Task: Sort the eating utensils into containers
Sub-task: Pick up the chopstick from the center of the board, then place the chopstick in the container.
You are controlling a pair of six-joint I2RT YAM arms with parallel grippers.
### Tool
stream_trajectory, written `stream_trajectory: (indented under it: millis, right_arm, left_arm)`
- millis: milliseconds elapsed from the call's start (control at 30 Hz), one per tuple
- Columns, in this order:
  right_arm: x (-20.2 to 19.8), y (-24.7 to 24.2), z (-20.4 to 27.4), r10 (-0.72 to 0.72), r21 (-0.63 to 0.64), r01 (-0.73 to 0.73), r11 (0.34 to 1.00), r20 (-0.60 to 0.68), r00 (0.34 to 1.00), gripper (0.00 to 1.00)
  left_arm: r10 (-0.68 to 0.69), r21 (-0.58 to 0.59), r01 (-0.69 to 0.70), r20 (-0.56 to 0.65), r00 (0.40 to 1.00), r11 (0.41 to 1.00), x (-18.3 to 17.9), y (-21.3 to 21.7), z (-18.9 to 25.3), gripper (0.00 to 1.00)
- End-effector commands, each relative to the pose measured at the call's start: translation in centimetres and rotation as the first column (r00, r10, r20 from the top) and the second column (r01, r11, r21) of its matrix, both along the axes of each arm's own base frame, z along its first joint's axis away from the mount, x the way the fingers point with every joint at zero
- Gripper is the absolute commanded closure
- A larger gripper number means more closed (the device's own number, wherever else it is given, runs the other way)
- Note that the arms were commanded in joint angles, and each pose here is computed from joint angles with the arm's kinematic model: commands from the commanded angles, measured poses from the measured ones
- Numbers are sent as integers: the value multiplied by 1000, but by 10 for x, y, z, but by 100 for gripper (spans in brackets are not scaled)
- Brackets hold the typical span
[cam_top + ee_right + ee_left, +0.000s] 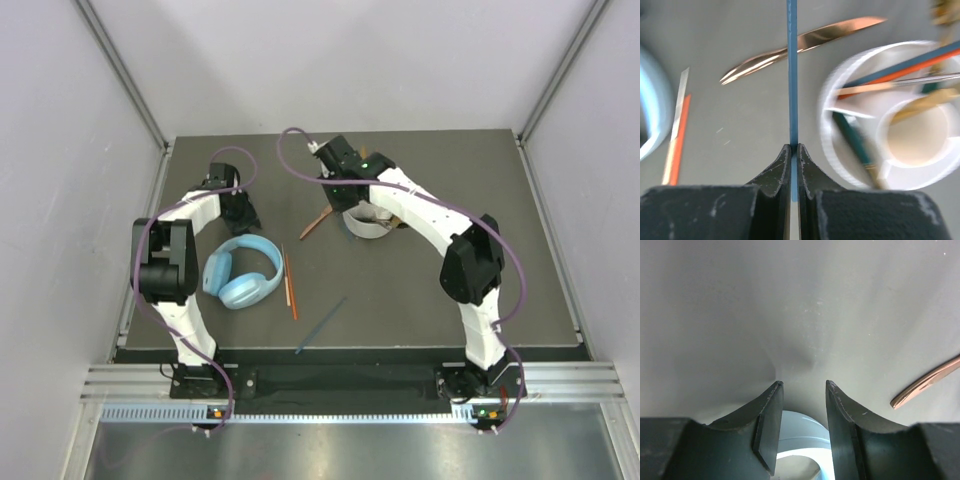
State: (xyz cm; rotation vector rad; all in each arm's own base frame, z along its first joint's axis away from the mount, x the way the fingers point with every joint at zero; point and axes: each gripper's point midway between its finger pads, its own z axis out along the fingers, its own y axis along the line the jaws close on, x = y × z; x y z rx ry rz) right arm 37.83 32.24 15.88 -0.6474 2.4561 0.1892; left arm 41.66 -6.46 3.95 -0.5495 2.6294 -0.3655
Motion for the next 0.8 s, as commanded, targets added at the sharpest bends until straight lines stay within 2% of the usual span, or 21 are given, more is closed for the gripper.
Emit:
stream_trajectory:
  millis: [0,133,367,567,767]
  right_arm:
    - [50,-26,38,-99,28,96,995,162,982,100]
    - [80,-34,39,-132,26,129,991,238,962,100]
    - [113,-33,35,-167,45,161,986,289,943,100]
    - [117,-42,26,-179,25,179,984,289,940,100]
    - [131,-42,48,-198,77,182,980,360,912,100]
  left_arm:
    - [-40,-46,42,47,998,998,10,-12,10,55]
    - [-64,-45,66,40,997,997,7,-18,8,55]
    - [-87,-54,88,32,996,995,8,-25,4,55]
    - [-113,-69,115,30,993,991,8,-34,3,55]
    - [-199,-113,199,15,980,973,3,-61,-4,55]
